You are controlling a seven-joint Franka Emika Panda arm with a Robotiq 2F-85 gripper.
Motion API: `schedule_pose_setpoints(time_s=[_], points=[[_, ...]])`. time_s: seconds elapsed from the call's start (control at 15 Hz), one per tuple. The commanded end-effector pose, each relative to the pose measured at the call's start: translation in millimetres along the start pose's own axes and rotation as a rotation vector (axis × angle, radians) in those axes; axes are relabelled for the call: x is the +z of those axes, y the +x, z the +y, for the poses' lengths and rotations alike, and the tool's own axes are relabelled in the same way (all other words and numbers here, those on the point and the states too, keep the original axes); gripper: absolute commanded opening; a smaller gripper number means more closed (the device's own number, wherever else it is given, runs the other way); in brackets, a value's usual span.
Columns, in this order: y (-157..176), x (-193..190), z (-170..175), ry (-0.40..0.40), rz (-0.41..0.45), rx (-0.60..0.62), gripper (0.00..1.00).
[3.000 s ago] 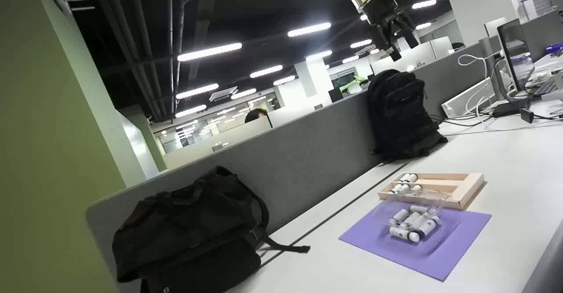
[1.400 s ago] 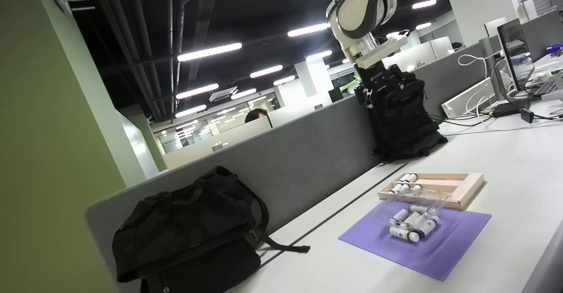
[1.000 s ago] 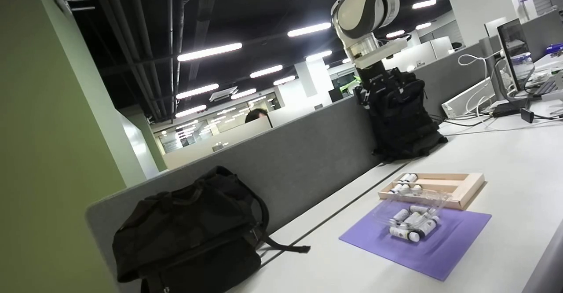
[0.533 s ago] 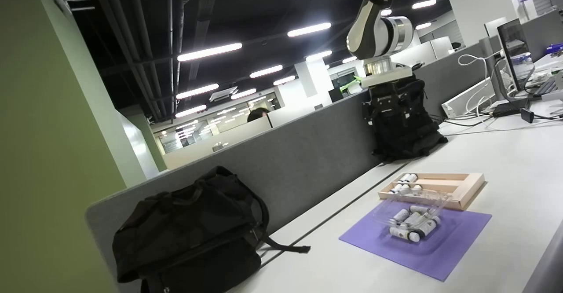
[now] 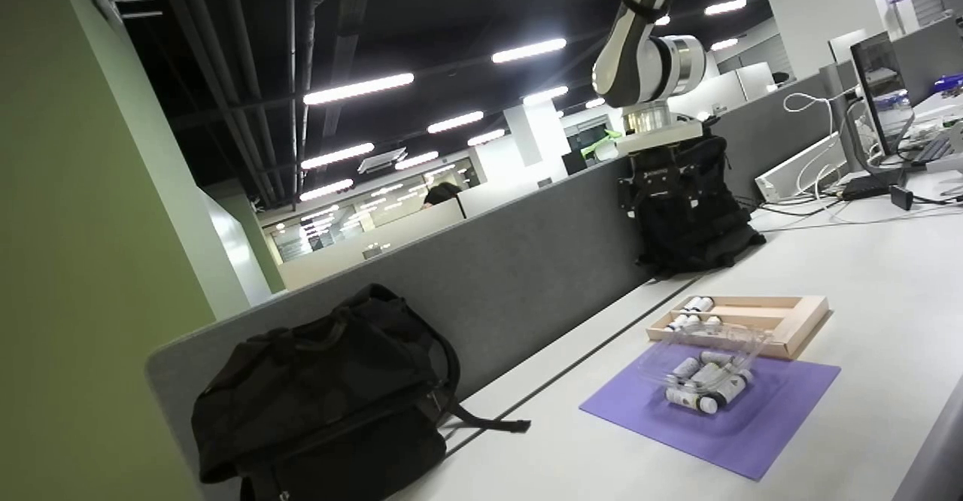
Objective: Remove all the bottles on the tray
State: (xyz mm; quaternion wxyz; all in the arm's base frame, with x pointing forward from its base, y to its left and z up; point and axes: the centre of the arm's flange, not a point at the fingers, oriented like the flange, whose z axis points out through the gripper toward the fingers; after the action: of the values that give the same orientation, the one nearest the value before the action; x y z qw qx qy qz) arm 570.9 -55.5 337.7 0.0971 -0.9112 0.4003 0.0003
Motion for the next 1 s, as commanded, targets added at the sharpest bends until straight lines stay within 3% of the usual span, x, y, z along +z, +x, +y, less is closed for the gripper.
schedule_pose_setpoints(time_s=[0.0,0.33,0.6,0.93], points=[[14,9,0,0.051,-0.026,0.106,1.00],[40,49,5,0.127,-0.099,0.348,1.00],[56,82,7,0.187,-0.086,0.484,1.00],[72,120,11,0.148,-0.029,0.566,1.00]])
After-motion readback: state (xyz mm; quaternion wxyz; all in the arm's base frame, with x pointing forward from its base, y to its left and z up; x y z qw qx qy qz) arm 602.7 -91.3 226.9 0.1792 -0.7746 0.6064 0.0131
